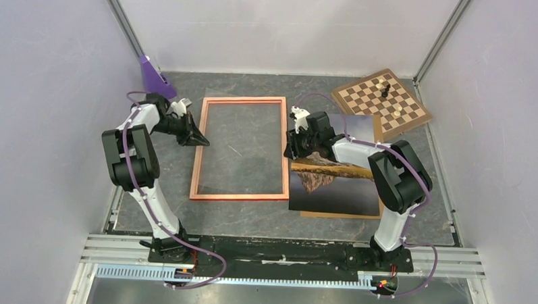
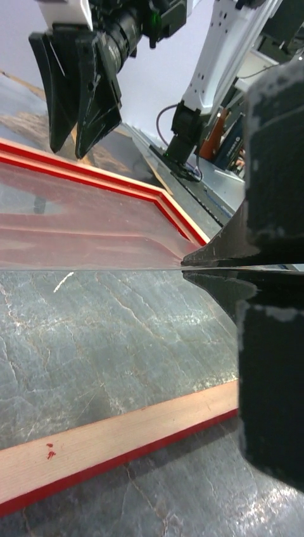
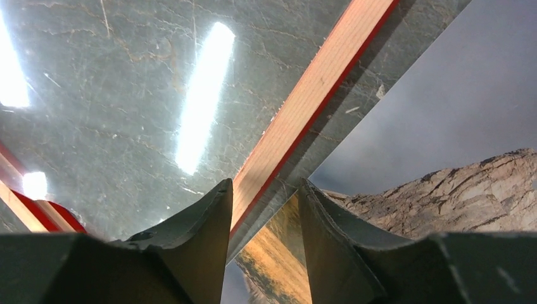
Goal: Put the photo into the frame
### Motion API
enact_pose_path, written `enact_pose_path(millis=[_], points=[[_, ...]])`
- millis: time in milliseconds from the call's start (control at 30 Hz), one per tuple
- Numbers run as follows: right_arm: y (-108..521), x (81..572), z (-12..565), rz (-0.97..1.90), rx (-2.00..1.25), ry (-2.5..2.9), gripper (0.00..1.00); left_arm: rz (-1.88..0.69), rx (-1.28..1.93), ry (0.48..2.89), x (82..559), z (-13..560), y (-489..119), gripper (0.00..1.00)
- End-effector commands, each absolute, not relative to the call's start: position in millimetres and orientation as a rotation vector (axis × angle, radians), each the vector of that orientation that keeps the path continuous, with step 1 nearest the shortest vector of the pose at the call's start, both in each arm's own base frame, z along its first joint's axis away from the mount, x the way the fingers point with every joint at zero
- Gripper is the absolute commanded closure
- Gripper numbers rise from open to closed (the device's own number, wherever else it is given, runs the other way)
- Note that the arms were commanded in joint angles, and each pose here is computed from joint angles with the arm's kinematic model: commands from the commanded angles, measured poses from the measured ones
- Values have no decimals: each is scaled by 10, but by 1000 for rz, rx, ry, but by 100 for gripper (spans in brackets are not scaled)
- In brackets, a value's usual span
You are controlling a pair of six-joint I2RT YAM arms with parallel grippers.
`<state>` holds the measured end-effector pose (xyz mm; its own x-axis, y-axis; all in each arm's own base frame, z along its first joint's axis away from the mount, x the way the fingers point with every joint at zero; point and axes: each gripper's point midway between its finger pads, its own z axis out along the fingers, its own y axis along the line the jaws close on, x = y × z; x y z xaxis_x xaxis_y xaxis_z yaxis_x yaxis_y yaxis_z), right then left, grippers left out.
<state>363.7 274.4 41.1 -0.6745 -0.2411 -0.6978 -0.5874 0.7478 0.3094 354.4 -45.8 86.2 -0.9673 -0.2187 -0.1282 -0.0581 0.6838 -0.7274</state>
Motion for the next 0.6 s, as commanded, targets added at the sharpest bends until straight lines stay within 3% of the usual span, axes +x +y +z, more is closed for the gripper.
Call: enact_pose_path(millis=[0,567], points=[[2722,3726,636,659,-631,2204,55,-1285,-319,2622,3601,1101,-523,98],[2625,3739,643,586,-650,2182,58,-1524,-444,2474,3587,1425,-634,98]])
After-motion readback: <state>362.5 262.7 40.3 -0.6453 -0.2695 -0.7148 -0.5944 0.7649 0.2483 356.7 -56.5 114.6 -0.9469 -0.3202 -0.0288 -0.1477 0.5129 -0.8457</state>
